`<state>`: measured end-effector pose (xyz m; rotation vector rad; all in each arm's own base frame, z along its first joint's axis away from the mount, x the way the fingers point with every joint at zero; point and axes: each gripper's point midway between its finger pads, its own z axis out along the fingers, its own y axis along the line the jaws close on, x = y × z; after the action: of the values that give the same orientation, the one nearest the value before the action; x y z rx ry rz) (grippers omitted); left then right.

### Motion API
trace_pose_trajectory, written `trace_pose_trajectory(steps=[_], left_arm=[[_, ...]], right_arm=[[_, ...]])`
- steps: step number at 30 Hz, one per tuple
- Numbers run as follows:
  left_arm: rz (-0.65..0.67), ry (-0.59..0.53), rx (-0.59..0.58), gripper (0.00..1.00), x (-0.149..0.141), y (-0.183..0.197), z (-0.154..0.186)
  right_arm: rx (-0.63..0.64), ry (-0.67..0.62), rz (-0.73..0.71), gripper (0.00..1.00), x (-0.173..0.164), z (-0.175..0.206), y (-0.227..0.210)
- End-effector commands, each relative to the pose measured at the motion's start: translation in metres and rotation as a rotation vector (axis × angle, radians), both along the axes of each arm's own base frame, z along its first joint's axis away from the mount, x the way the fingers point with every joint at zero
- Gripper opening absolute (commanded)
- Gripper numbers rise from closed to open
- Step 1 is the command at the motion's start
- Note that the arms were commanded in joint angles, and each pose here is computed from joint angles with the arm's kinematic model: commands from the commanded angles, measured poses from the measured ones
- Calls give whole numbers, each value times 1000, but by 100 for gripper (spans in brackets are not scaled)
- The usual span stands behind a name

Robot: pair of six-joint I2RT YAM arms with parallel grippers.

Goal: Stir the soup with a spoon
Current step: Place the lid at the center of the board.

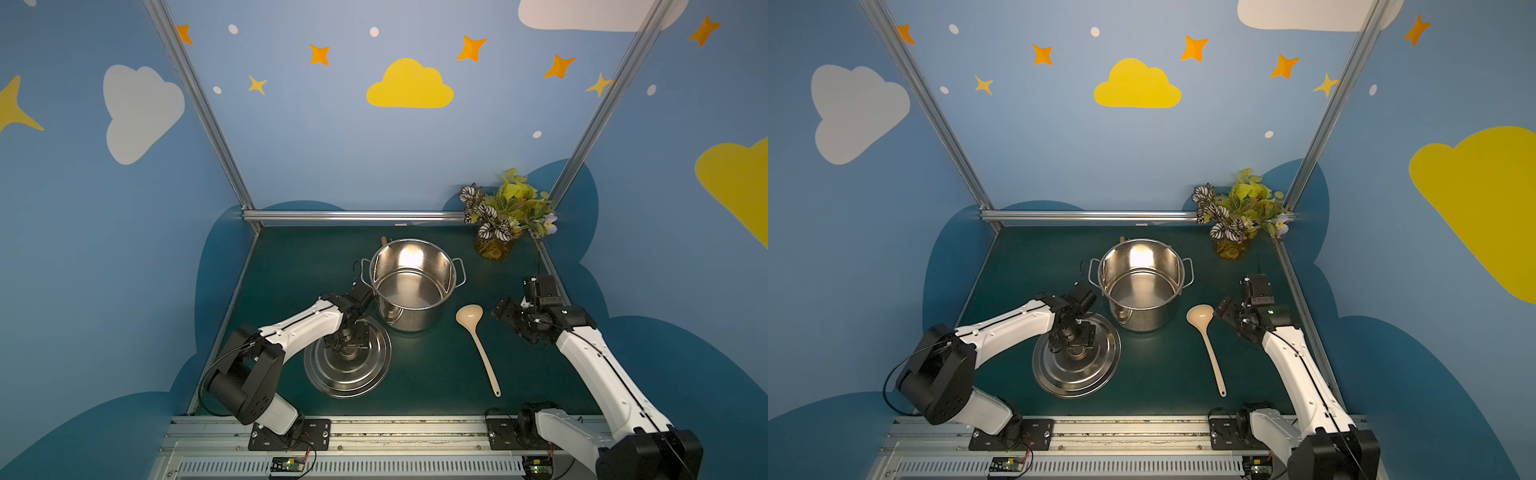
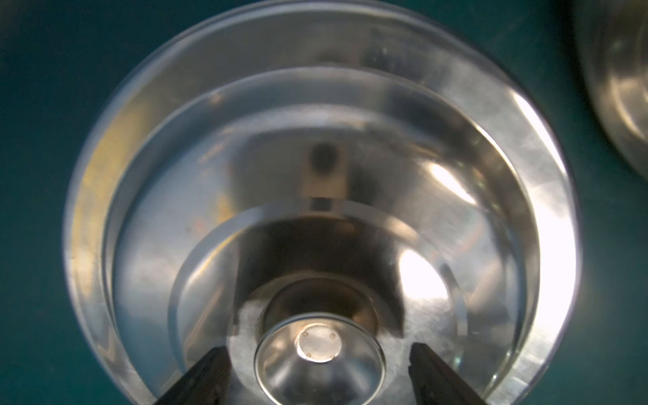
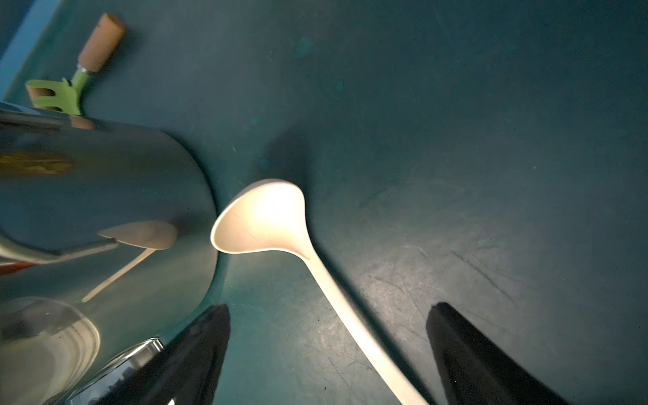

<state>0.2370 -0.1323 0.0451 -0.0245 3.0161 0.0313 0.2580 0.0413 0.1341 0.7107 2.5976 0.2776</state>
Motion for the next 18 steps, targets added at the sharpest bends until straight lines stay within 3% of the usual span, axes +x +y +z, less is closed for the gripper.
trace_pose_trajectory(steps=[1,8,18], left_arm=[[-6,-21,-10,100,2,0,6],[-21,-124,-84,100,9,-6,46],[-142,-283,-314,100,20,-42,118]], right_arm=[[3,125,4,94,-19,-19,4],[34,289,123,90,-32,-45,35],[5,436,229,74,-44,-78,57]])
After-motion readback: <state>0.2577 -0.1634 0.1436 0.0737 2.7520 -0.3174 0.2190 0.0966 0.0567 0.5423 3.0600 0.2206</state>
